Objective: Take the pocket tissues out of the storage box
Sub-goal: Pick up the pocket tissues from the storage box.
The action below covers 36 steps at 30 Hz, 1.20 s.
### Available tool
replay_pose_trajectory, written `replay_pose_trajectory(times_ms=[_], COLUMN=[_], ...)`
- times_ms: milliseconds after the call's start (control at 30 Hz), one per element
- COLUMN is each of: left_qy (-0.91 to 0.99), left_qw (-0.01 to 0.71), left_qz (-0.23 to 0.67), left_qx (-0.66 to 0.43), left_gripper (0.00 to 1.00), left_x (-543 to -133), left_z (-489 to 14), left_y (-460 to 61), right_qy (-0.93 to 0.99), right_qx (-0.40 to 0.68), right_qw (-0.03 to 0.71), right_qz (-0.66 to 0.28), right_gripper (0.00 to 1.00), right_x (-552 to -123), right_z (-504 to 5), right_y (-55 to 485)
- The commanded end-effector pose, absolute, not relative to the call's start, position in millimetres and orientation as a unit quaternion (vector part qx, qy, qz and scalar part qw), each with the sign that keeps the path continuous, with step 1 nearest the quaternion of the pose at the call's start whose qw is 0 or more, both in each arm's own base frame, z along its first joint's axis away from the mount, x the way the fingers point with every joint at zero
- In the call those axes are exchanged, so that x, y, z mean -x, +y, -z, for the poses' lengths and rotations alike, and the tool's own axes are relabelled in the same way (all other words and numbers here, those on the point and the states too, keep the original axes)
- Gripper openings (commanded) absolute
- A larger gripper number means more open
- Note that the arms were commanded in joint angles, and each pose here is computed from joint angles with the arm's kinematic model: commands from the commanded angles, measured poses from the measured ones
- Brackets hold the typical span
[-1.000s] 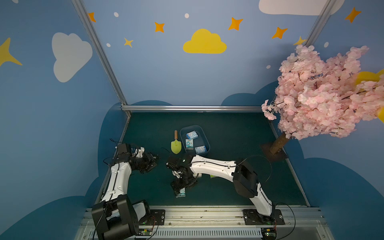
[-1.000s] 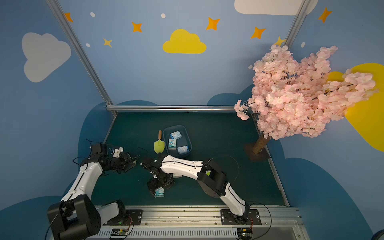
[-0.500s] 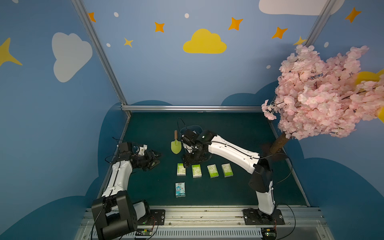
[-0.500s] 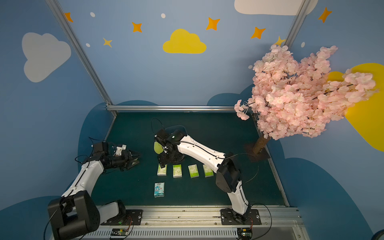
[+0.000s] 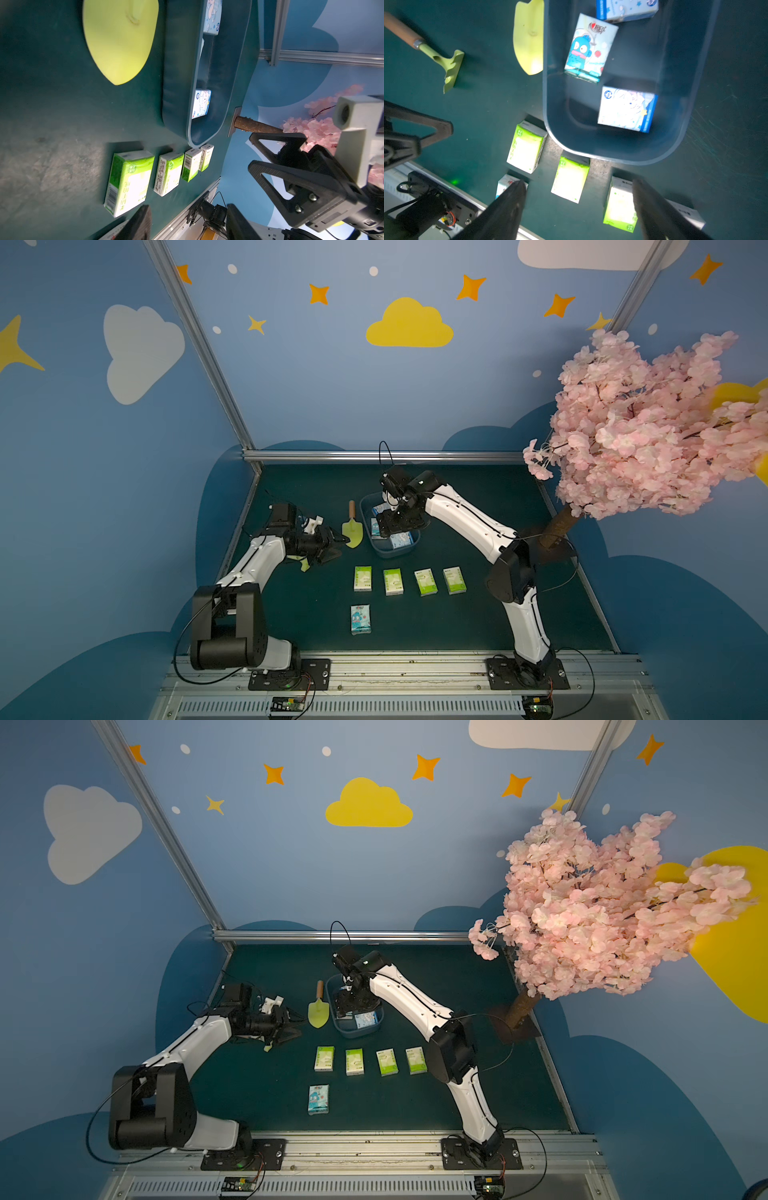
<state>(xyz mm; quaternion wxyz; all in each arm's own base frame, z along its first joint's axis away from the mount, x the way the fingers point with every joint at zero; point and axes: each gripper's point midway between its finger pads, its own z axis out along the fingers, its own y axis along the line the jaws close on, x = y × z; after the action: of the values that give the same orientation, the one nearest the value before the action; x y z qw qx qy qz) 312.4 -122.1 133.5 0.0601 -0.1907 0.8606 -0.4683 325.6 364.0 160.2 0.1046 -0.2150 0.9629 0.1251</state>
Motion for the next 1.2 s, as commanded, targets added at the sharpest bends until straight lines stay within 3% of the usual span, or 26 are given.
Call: replay_pose_trajectory(times_ms=[0, 433, 1167], left_qy=[0.868, 0.880, 0.883], left_qw=[0.057, 0.010, -0.030], left_qz=[0.459, 0.447, 0.446], left_qx=[0.183, 0.160, 0.141], left_gripper=[0.59, 0.46, 0.16], left_x=[-329, -381, -407], left_z=[-131, -101, -69], left_y=[-133, -162, -179], right_qy=[0.962, 0.963, 0.957], right_qx=[0.212, 0.193, 0.173], right_qw=[0.118, 0.133, 0.123], right_qz=[-0.126, -0.134, -0.199], right_gripper=[0.86, 0.86, 0.78], right_x=[-343, -388, -416], right_z=[-156, -122, -63], right_y=[364, 381, 414])
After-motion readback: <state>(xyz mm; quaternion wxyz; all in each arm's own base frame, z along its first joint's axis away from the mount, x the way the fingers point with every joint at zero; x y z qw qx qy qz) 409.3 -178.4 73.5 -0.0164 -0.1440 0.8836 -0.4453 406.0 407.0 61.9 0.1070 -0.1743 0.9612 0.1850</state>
